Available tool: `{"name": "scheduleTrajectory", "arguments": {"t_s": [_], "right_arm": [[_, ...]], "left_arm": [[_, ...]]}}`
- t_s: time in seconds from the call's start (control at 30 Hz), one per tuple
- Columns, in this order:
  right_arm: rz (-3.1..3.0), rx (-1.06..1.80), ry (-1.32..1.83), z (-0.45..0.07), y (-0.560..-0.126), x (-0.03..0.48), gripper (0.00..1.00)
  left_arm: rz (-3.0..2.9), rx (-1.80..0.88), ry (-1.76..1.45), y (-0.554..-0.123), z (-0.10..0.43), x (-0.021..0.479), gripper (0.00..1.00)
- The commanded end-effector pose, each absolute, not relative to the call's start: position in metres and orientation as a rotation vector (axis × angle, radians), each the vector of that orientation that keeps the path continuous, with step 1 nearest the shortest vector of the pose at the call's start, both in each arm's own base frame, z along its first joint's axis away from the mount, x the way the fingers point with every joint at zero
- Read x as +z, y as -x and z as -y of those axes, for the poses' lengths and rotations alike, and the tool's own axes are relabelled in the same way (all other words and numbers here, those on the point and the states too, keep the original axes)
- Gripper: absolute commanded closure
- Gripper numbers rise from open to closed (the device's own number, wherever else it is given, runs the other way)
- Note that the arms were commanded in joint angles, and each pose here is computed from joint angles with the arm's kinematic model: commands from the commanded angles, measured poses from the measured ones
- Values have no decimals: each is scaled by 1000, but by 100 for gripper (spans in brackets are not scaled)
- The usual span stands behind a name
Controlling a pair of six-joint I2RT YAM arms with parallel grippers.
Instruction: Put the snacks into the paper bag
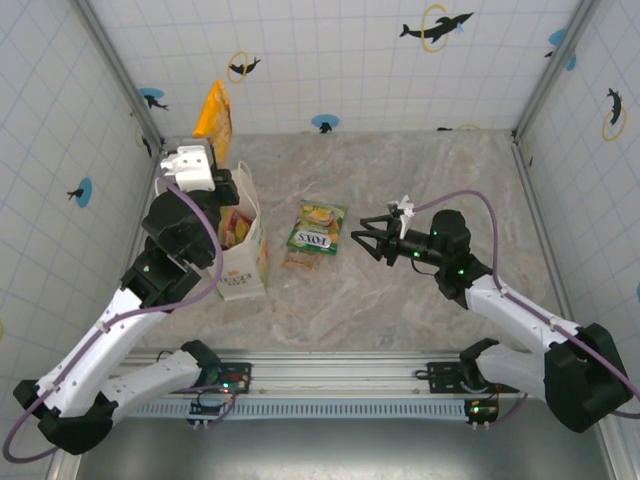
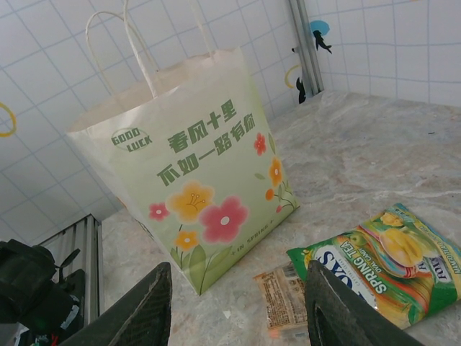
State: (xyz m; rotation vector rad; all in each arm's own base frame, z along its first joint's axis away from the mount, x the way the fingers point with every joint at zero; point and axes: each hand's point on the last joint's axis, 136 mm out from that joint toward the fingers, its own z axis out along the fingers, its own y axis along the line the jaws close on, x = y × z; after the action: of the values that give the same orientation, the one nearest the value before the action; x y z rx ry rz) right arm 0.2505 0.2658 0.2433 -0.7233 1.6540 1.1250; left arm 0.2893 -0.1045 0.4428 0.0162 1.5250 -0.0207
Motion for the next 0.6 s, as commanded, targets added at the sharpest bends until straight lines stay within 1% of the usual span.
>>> {"name": "scheduleTrajectory", "arguments": {"t_s": [0.0,0.3,0.43,0.57], "right_arm": [[-1626,1112,740,-270,-254,254,49],[-1650,1127,756,-273,-254,243,50],[-1651,1128,764,-274,-254,242,50],[-1655,1137,769,-274,-252,240,50]], "left_arm": [[-1642,50,20,-290,95,405,96],[-1766,40,117,-281,82,360,96],[-1790,16,154,-278,80,351,95],[-1811,2,170,-277,80,345,93]]}}
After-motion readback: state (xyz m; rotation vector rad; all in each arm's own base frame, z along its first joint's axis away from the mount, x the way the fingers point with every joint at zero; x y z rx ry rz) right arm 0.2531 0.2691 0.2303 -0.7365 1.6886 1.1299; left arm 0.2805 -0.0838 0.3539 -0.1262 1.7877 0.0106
